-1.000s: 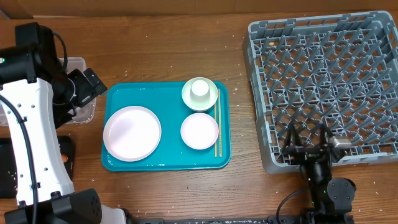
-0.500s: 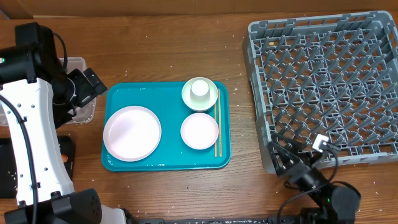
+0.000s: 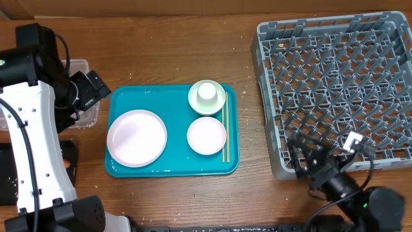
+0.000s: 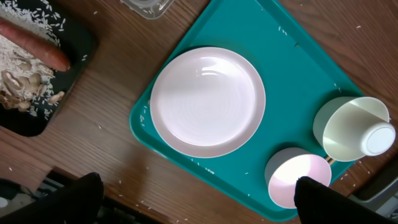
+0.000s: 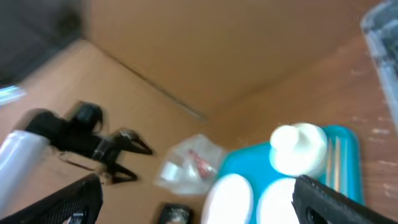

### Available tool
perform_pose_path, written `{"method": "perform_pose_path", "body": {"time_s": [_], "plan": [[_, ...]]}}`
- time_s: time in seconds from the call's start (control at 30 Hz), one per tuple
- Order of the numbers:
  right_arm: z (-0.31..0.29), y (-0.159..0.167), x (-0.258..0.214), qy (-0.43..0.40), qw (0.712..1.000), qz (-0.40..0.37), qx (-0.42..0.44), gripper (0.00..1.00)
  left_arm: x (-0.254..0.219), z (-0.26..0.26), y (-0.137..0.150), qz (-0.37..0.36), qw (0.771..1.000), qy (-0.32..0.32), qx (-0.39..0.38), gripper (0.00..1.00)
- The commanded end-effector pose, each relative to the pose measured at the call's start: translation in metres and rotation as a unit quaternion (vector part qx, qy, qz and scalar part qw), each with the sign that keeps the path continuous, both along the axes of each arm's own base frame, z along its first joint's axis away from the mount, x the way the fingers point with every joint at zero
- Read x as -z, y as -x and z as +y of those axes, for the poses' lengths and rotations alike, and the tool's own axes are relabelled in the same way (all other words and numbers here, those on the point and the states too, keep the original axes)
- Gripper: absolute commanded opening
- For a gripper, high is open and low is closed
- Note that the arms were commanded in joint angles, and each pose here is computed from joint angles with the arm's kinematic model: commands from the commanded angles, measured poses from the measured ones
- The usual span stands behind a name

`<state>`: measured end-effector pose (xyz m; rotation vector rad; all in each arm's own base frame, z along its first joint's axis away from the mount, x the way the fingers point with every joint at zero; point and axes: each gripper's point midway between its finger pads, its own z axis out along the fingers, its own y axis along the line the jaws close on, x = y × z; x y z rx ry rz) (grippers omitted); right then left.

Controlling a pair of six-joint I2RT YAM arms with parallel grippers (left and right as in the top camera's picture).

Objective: Sort waste into correct bins and load items into the dishwasher
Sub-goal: 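Move the right gripper to the pink bowl and grasp its rim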

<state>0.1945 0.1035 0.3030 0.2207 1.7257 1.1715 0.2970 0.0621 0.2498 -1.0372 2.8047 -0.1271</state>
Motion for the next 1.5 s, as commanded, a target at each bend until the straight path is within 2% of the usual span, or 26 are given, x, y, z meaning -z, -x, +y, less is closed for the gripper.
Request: {"method": "perform_pose_path", "body": {"time_s": [0.0,0.2,0.33,0.67,1.0,1.2,1.47], "plan": [[-0.006,-0.017,-0.031,0.114,0.993,-0.025,0.012,1.0,0.002,0.0,0.0,0.002,1.0,0.003,-0.006,1.0],[-0.006,-0.05,-0.035,0.185,0.98,0.069,-0.006,1.0,0.002,0.0,0.0,0.002,1.0,0.003,-0.006,1.0],[0.031,-0.071,-0.005,0.261,0.953,0.149,-0.049,1.0,0.002,0.0,0.0,0.002,1.0,0.003,-0.006,1.0],[0.174,-0.067,0.113,0.405,0.871,0.229,-0.154,1.0,0.002,0.0,0.0,0.002,1.0,0.003,-0.006,1.0],[0.223,-0.071,0.17,0.472,0.81,0.28,-0.205,0.99,0.002,0.0,0.0,0.002,1.0,0.003,-0.006,1.0],[0.231,-0.074,0.196,0.481,0.8,0.292,-0.209,1.0,0.002,0.0,0.0,0.002,1.0,0.003,-0.006,1.0],[0.256,-0.091,0.193,0.441,0.833,0.267,-0.2,1.0,0.002,0.0,0.0,0.002,1.0,0.003,-0.006,1.0]]}}
